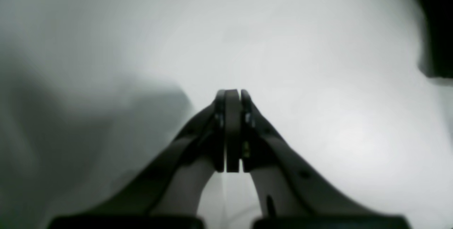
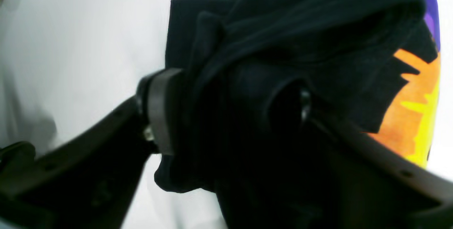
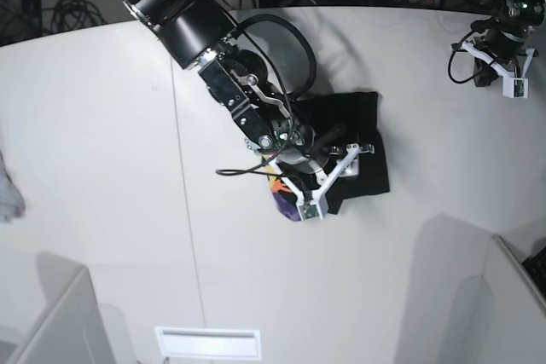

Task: Fold the T-shirt properly
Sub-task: 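Press the folded bundle flat and release the right gripper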

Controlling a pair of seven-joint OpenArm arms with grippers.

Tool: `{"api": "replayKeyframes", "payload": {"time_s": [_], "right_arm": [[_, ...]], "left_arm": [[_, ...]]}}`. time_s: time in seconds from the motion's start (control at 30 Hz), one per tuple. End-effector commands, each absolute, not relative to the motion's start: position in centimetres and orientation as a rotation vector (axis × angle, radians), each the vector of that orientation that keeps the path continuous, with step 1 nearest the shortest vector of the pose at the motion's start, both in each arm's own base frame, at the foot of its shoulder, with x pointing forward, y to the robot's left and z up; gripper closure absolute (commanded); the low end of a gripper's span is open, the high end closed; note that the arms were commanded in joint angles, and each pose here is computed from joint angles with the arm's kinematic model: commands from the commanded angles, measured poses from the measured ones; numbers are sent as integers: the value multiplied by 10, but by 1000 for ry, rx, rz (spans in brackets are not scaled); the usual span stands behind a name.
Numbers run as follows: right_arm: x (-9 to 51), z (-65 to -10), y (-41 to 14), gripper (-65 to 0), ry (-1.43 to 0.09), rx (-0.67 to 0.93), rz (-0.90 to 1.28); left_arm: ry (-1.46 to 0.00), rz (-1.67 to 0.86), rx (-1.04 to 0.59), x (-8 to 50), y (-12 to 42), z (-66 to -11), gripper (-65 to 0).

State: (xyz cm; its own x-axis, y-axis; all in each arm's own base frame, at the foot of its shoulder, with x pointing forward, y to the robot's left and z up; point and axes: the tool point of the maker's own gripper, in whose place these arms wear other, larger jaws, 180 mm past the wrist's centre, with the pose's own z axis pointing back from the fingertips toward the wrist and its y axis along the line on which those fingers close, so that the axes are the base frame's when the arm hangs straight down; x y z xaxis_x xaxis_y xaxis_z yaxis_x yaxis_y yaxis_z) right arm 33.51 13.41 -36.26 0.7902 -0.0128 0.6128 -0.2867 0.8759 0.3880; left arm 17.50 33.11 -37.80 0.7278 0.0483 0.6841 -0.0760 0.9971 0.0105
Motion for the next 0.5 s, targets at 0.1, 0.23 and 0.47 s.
{"api": "replayKeyframes", "payload": {"time_s": [0.1, 0.23, 0.47], "right_arm": [[333, -346, 155, -390, -696, 521, 216], [325, -346, 163, -390, -693, 525, 251], [323, -343, 168, -390, -695, 537, 258]], "left_arm": [[-792, 48, 49, 181, 334, -366, 0], [-792, 48, 48, 182, 334, -366, 0], [-791, 49, 49, 181, 335, -366, 0]]}}
